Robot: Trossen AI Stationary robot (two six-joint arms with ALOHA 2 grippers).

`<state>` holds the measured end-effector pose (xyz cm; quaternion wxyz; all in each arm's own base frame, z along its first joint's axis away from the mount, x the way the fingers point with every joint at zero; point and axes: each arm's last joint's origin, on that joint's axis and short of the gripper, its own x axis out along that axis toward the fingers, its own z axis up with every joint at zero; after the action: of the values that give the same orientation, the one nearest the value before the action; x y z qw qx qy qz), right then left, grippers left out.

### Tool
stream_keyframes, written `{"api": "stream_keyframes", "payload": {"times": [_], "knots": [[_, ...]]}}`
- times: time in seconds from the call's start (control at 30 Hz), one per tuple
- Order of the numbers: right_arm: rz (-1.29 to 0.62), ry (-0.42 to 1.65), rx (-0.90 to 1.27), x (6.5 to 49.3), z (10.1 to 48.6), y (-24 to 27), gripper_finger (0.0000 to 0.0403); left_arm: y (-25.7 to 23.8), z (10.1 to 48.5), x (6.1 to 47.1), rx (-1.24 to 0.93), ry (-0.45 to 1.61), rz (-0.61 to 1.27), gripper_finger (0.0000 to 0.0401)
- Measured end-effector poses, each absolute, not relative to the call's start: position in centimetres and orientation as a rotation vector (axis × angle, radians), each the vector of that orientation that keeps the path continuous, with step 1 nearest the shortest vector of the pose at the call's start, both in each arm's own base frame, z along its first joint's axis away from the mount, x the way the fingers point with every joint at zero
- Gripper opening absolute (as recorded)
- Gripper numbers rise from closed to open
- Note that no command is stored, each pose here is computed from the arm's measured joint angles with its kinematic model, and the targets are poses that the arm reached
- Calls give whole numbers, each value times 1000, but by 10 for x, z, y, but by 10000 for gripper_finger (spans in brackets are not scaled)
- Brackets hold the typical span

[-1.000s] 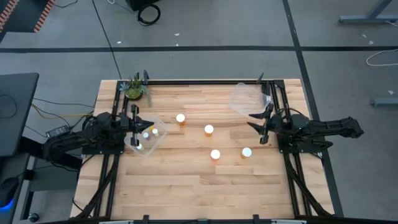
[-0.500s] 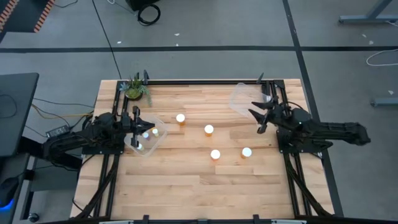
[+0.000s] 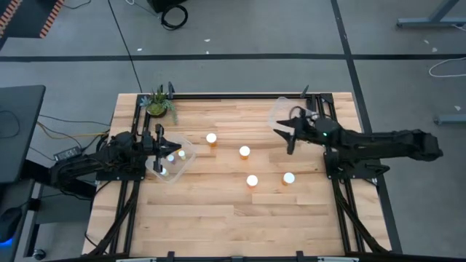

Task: Pick and place medicine bottles into bin by pill shape (circle, oval)
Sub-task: Put the large orange pill bottle into the right transparent bin

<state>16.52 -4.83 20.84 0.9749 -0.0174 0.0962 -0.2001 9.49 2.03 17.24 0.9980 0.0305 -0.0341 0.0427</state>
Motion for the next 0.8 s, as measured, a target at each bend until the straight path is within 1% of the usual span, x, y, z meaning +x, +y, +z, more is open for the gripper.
{"api": "stream_keyframes", "payload": {"times": [0.23, 0.37, 0.5, 0.63, 0.8], "knots": [[-336, 334, 5, 209, 211, -58, 177, 20, 172, 95, 61, -69, 86, 23], [-314, 403, 20, 231, 205, -63, 179, 20, 172, 95, 61, -68, 86, 28], [-236, 504, 15, 250, 203, -66, 186, 20, 172, 95, 61, -68, 86, 35], [-176, 576, -36, 267, 204, -60, 202, 20, 172, 95, 61, -68, 86, 34], [-102, 597, -91, 284, 206, -46, 233, 20, 172, 95, 61, -68, 86, 26]]}}
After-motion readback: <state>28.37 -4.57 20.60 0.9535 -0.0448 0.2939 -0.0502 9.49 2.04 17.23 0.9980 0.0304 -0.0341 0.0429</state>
